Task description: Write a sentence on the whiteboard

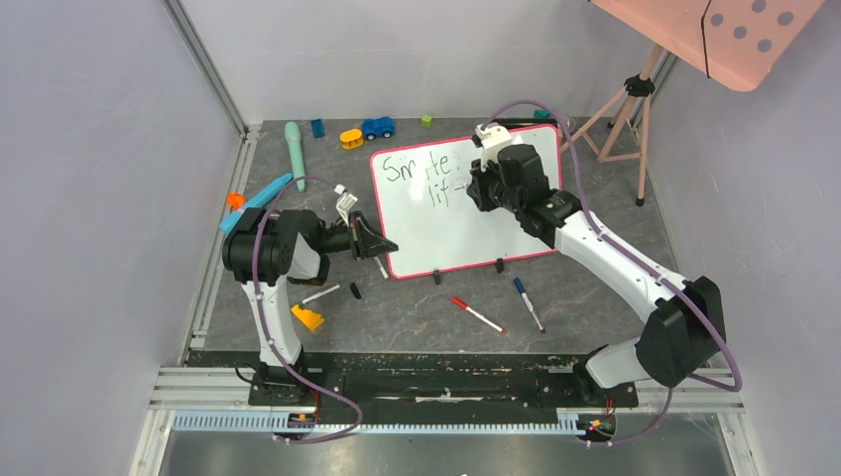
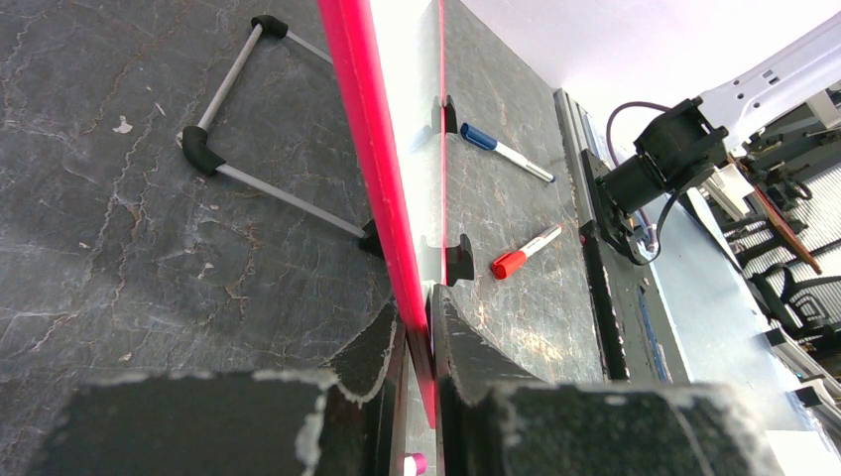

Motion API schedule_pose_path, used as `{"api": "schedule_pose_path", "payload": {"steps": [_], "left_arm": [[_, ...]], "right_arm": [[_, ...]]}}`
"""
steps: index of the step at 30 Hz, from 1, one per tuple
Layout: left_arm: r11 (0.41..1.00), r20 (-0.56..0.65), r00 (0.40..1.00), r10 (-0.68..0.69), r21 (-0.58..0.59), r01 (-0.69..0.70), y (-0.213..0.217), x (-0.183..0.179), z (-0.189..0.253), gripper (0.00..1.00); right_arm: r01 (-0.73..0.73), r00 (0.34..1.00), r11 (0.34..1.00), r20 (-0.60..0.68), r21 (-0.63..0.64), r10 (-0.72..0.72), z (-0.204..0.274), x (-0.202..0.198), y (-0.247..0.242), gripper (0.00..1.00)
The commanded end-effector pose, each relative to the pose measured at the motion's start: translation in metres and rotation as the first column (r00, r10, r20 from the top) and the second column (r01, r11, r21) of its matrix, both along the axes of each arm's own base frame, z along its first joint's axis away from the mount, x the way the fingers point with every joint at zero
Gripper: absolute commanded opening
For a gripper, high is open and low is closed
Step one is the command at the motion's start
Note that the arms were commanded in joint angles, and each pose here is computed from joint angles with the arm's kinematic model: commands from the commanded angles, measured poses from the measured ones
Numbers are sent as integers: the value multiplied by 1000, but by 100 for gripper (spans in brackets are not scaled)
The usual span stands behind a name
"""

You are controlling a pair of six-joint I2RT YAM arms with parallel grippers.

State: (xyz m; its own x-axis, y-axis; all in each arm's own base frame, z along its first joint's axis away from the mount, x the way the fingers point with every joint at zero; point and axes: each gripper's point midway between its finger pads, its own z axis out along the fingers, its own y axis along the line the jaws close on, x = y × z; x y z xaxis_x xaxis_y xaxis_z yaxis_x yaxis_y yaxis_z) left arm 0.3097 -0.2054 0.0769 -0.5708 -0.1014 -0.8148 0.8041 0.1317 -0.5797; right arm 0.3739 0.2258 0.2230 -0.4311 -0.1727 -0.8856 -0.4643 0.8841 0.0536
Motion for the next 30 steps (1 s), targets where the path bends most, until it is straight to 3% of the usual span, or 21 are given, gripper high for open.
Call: {"api": "schedule_pose_path", "payload": {"steps": [1, 12, 30], "left_arm": [[999, 140, 989, -54, 15, 52, -3, -7, -2, 15], [999, 141, 989, -54, 15, 52, -2, -7, -1, 15], [999, 125, 991, -50, 14, 49, -3, -7, -3, 15]], "right_arm": [[7, 999, 1000, 48, 24, -8, 15, 13, 5, 0], [23, 999, 1000, 44, -1, -23, 12, 22, 5, 0], [17, 999, 1000, -51, 1, -17, -26, -12, -7, 0]]}}
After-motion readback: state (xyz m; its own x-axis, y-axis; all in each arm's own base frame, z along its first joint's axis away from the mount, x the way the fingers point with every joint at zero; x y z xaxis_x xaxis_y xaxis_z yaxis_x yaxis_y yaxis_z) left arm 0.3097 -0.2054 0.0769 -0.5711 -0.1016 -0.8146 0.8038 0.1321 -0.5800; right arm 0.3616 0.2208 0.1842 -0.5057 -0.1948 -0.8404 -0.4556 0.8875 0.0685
